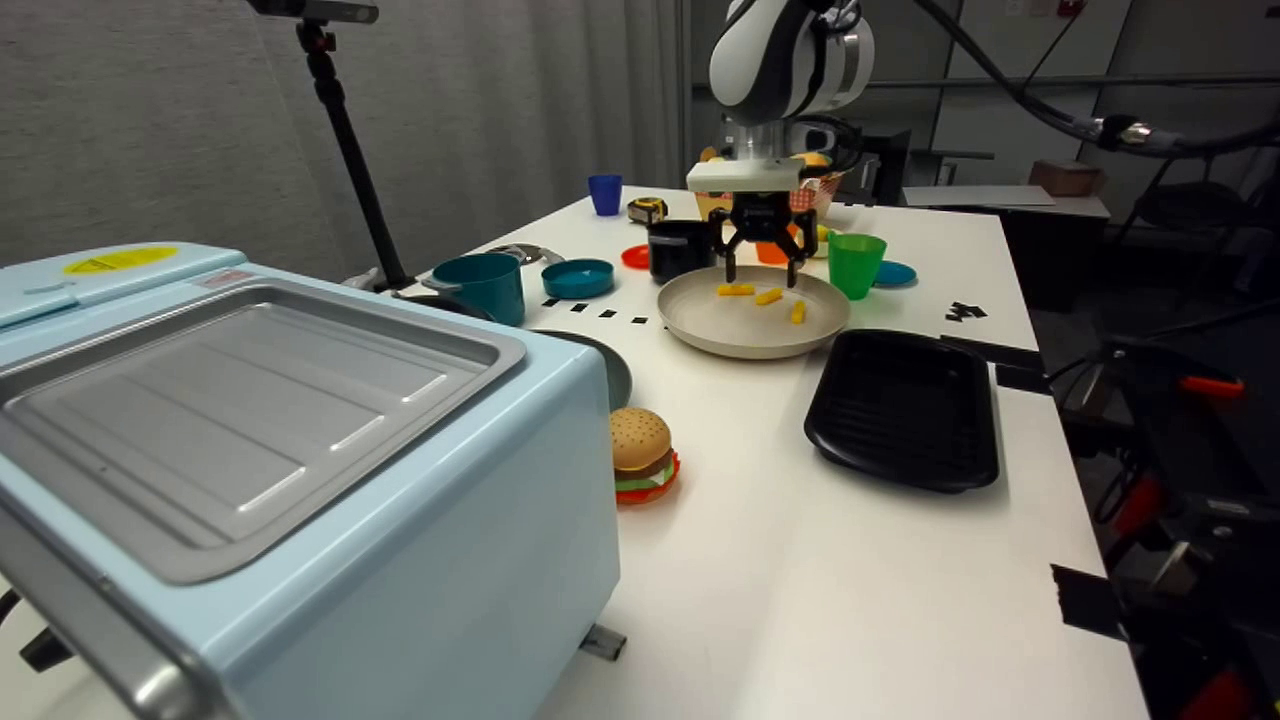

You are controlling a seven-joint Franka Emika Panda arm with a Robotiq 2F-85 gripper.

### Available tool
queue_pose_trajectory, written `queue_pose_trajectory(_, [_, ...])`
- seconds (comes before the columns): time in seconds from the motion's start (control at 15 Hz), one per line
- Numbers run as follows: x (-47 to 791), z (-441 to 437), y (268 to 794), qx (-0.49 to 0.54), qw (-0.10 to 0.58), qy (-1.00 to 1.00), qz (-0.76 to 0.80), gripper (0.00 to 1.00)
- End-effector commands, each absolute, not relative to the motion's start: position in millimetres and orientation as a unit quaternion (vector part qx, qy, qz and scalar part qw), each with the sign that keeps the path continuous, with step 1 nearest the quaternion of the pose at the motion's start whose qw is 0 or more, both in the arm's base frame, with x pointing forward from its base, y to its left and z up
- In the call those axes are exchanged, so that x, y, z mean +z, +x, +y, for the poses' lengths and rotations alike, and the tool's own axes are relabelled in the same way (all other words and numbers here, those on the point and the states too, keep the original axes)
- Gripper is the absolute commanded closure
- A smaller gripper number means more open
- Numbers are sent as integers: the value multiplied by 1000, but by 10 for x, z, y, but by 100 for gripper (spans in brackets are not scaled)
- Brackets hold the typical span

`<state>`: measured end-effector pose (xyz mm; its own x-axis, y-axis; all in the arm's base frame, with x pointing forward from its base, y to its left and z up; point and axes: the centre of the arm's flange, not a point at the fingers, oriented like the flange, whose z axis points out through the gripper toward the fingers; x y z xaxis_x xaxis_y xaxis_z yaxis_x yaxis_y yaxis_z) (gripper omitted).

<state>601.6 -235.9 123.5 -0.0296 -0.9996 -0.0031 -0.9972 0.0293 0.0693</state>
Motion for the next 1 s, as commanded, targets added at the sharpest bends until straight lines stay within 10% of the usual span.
queue_pose_trajectory(0.0, [1162,-2418,6126,-7,36,683,-730,4])
queue_pose_trajectory(0.93, [984,-2325,6172,-12,48,685,-727,0])
